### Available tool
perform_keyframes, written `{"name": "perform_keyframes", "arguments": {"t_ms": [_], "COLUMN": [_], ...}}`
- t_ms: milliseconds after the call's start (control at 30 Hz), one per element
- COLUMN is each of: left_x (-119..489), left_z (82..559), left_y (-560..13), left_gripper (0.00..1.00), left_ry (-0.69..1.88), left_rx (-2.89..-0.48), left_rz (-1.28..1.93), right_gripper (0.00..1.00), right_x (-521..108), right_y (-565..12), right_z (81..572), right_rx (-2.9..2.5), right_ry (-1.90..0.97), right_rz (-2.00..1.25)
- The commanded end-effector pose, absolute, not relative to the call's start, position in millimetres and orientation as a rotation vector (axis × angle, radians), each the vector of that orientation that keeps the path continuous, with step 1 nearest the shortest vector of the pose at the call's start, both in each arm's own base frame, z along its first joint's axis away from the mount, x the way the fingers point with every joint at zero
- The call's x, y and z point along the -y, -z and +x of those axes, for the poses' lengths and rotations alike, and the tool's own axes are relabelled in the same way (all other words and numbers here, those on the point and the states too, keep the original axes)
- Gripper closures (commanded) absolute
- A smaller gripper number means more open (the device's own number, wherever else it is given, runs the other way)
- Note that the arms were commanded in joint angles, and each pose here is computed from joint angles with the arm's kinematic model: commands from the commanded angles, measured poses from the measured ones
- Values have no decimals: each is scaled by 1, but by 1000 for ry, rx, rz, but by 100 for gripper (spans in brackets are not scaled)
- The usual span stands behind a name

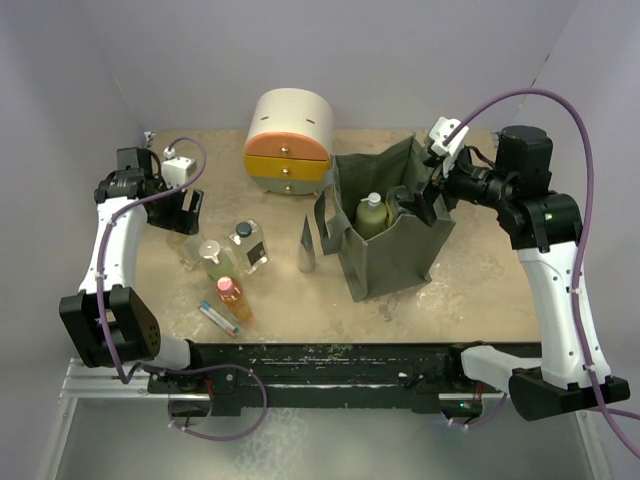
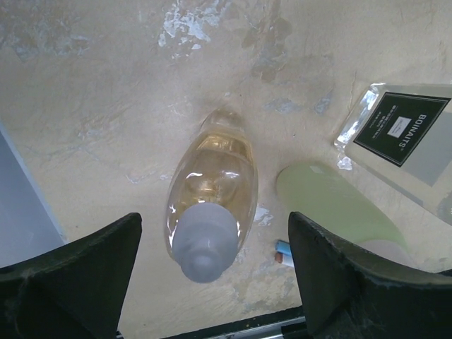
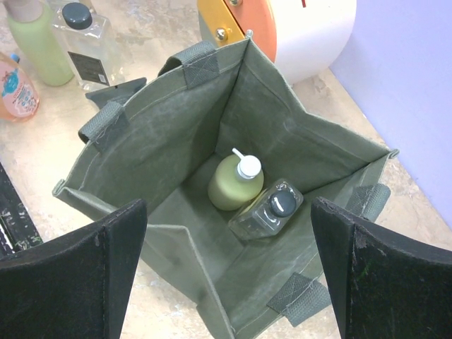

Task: Place the personal care products into the canvas bag
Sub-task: Move the care product at the center of the board.

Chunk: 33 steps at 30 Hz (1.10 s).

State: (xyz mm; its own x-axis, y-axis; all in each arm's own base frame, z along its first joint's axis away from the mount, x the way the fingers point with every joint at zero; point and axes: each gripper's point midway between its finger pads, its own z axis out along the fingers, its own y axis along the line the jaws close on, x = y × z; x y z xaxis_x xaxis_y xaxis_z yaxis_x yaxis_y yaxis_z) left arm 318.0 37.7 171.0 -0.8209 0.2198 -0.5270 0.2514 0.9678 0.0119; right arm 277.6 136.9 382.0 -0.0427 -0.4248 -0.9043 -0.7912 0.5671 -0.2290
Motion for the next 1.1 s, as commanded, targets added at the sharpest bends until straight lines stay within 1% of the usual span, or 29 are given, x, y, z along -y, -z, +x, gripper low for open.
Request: {"name": "perform_keyframes", "arguments": {"t_ms": [0, 333, 367, 433, 667, 800, 967, 1067], "left_x": [-39, -31, -30, -26, 7, 28, 40, 41], "left_z": [324, 327, 327, 329, 346, 359, 375, 387], "left_y": [-163, -148, -148, -152, -172, -184, -196, -202], "left_gripper": [17, 40, 44, 49, 70, 87, 97, 100], "left_ry": [78, 86, 84, 83, 68, 100, 132, 120], "left_rx": [-2548, -2540, -2535, -2518, -2426, -2383, -2342, -2312], "left_rz": [412, 445, 450, 461, 588, 652, 670, 671], "right_gripper": [1, 1, 1, 1, 1, 1, 1, 1], "right_x": [-143, -151, -152, -155, -170, -174, -174, -174], "right_y": [-391, -379, -378, -378, -375, -375, -372, -371], "right_z": [281, 289, 290, 290, 290, 289, 286, 284], "right_rx": [-1619, -1658, -1660, -1661, -1632, -1618, -1619, -1625], "right_ry": [-401, -394, -385, -377, -397, -410, -426, -429], "right_rz": [-1044, -1067, -1072, -1087, -1143, -1145, -1139, -1135]}}
